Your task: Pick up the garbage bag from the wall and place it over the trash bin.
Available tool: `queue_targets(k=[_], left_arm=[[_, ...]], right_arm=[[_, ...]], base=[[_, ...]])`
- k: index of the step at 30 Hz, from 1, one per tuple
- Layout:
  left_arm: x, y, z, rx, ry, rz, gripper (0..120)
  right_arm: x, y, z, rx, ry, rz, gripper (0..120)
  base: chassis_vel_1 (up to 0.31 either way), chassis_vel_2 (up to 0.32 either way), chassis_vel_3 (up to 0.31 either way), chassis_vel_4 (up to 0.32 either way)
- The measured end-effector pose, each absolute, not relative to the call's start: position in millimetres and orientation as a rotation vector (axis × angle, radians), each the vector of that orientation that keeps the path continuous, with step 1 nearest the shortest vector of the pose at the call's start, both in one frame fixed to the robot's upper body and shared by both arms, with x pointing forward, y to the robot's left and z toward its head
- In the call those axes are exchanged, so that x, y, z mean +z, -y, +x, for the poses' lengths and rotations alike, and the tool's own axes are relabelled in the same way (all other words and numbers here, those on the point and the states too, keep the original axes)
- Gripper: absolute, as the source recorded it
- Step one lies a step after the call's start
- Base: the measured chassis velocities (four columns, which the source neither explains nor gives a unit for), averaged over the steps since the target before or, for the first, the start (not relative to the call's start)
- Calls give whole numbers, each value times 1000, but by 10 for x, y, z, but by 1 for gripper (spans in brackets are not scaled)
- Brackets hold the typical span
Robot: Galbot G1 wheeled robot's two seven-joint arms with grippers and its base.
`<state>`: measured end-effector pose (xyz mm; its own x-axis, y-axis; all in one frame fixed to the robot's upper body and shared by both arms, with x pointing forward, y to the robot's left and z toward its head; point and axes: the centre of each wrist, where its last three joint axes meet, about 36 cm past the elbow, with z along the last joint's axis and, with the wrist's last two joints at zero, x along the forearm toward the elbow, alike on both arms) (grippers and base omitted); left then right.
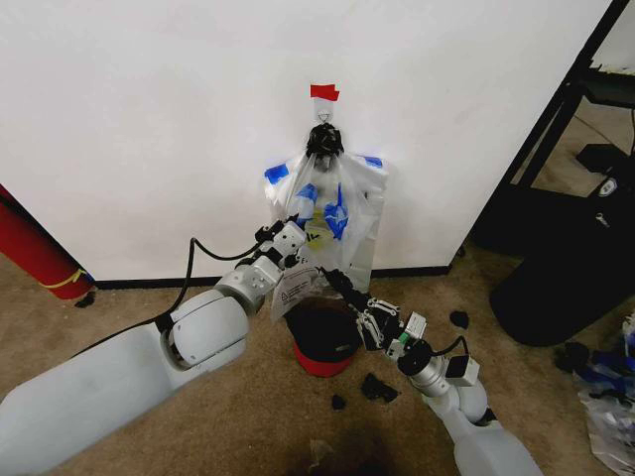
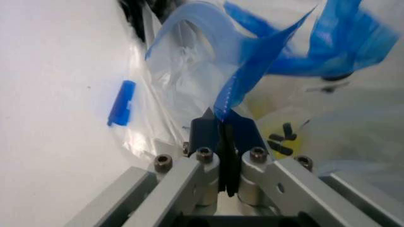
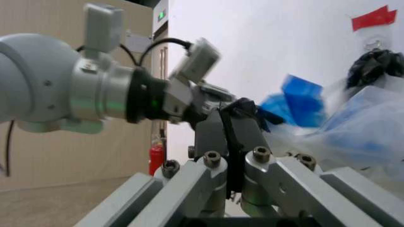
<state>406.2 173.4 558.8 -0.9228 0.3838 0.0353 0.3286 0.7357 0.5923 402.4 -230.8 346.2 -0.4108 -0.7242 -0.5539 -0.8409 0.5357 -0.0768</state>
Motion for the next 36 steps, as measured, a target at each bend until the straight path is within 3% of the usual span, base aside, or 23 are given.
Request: queue_targets(k=[16,26,36], left_arm=[[5487,-2086,3709,600,-2836,580,0],[5296,-2047,3586,313,-2813,600,0],[5211,-1966,3389,174,-2818,611,0]], right_arm=[[3215,2440,4030,294,-2311,-1224,0],[3062,2485,3994,279,-2329,-1248,0],[3020,2558,3912,267,-2338,-1246,0]], base=[[0,0,0,0],[0,0,0,0],[0,0,0,0]])
